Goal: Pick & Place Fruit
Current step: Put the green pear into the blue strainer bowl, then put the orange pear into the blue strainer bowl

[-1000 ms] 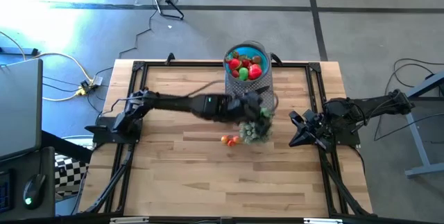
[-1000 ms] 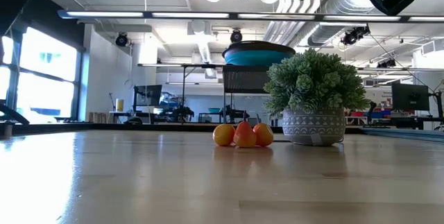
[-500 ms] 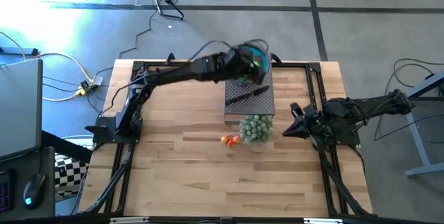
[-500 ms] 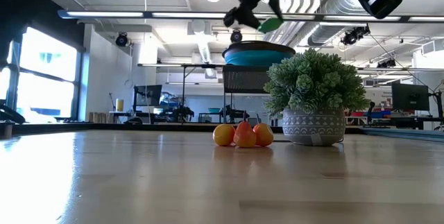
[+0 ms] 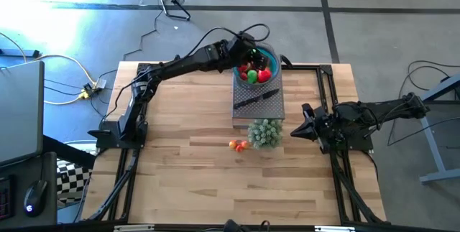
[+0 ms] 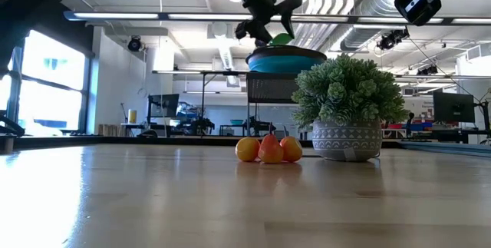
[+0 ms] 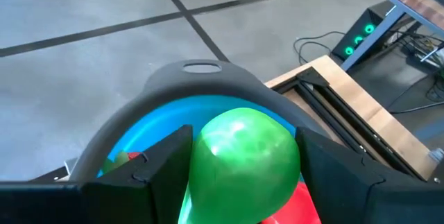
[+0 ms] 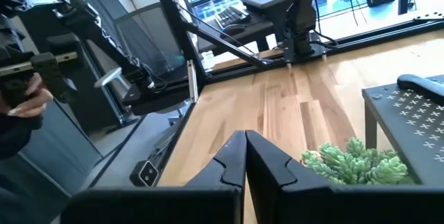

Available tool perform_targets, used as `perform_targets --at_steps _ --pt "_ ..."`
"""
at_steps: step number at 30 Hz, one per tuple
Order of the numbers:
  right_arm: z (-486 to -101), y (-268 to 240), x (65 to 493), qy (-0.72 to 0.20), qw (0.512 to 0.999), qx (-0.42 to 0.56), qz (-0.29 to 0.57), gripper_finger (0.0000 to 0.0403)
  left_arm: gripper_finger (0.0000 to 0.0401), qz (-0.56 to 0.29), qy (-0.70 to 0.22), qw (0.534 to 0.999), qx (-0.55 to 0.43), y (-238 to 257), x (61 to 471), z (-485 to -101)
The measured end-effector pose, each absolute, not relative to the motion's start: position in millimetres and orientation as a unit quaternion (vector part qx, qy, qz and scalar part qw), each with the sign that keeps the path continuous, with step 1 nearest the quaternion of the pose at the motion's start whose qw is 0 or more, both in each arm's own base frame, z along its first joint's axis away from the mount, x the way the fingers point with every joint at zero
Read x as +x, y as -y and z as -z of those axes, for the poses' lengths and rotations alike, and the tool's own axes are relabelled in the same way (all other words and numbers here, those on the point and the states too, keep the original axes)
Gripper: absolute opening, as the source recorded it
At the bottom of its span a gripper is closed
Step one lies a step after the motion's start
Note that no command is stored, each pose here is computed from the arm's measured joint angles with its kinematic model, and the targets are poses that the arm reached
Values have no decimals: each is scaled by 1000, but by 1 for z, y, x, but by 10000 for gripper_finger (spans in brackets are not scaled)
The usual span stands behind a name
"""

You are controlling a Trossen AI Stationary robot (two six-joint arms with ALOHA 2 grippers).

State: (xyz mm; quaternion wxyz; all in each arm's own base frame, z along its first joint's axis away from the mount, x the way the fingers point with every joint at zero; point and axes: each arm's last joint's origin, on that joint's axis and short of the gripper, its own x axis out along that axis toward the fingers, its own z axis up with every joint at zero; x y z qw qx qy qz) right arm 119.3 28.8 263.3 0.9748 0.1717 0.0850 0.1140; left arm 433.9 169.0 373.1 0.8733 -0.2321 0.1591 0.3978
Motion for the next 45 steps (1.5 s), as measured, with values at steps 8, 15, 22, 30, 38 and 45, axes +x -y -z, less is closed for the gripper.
perform_targets --at_steps 8,15,22,30,38,45 --pt "-263 -29 119 -85 975 172 -114 2 235 -394 -146 877 -233 -169 435 -375" --pt "-263 -29 119 -85 975 174 -113 2 235 -383 -142 879 -246 -168 436 -376" --pt "-263 -29 119 -84 975 172 -110 2 268 -381 -137 881 -247 -169 439 -374" --pt "-263 -28 119 -85 975 175 -104 2 309 -378 -143 880 -252 -172 440 -370" --pt "-263 -28 120 -86 974 181 -104 2 309 -378 -142 879 -255 -172 440 -370" --pt "-263 -28 119 -88 970 203 -102 3 309 -370 -151 885 -240 -168 441 -370"
